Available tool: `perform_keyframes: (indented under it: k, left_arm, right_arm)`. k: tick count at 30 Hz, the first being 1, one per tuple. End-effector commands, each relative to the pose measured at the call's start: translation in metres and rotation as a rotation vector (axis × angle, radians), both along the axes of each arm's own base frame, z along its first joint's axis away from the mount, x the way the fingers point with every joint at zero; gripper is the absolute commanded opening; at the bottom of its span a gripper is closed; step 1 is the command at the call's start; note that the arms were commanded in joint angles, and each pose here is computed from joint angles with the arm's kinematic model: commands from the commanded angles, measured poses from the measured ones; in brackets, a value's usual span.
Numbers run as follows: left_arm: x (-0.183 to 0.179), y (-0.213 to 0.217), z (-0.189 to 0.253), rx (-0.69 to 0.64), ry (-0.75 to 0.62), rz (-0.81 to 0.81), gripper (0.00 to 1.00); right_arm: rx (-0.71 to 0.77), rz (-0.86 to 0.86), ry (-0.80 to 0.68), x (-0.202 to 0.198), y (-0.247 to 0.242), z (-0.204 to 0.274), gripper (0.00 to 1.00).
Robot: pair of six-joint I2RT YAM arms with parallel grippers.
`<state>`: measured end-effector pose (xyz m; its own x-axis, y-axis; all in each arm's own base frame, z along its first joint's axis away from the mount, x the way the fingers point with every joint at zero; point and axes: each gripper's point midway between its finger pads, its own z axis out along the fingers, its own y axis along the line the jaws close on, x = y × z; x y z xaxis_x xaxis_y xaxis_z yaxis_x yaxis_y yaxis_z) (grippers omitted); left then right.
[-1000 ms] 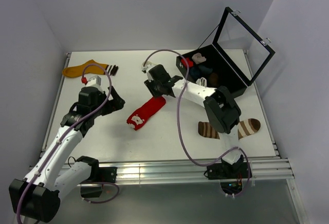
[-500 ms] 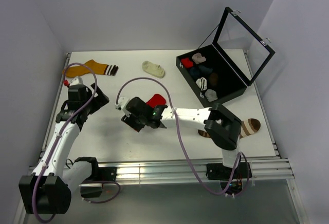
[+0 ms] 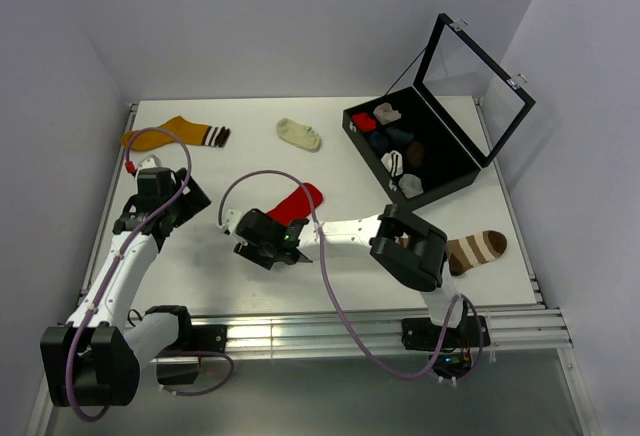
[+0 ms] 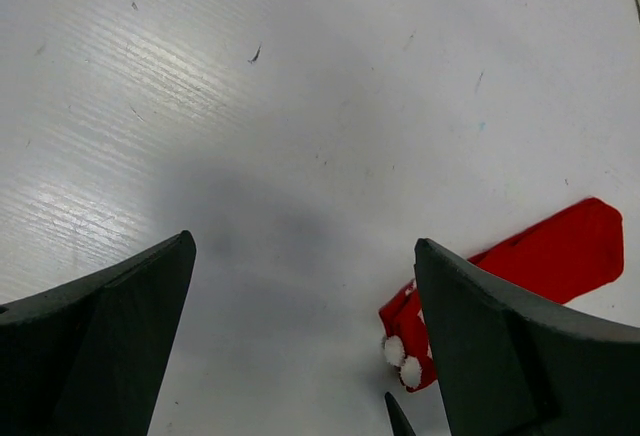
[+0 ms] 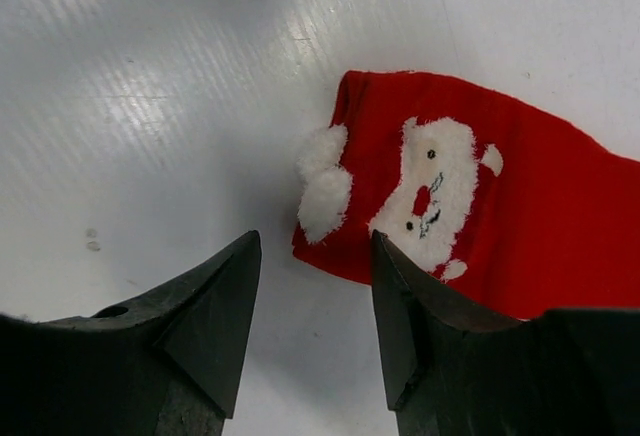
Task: Roll the socks
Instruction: Roll the sock at the center of the board.
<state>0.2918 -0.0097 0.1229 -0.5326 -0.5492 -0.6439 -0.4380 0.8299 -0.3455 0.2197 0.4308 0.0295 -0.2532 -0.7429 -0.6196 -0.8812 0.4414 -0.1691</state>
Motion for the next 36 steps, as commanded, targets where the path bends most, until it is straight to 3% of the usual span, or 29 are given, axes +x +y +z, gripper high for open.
perform_keyframes:
  k: [1,12,15,19,26,36]
  left_arm:
    - [0.005,0.003,0.003,0.010,-0.016,0.011,0.97]
    - [0.006,0.004,0.005,0.016,-0.022,0.009,0.97]
    - [0.007,0.001,0.005,0.006,-0.026,-0.002,0.97]
    - [0.003,-0.006,0.001,-0.032,-0.009,-0.018,0.97]
    - [-0.012,-0.044,-0.011,-0.244,0.041,-0.059,0.95]
    - [-0.026,-0.093,-0.040,-0.407,0.114,-0.099,0.88]
  right_arm:
    - [0.009,-0.021,-0.063,0.011,0.006,-0.001,0.55]
    - [-0.131,-0.069,-0.120,0.015,-0.027,-0.046,0.42]
    - [-0.137,-0.077,-0.129,0.014,-0.035,-0.048,0.17]
    - [-0.059,-0.061,-0.086,0.007,-0.026,-0.032,0.00]
    - [0.160,-0.034,0.100,-0.005,-0.003,0.006,0.00]
    - [0.447,-0.083,0.449,0.003,-0.005,0.030,0.00]
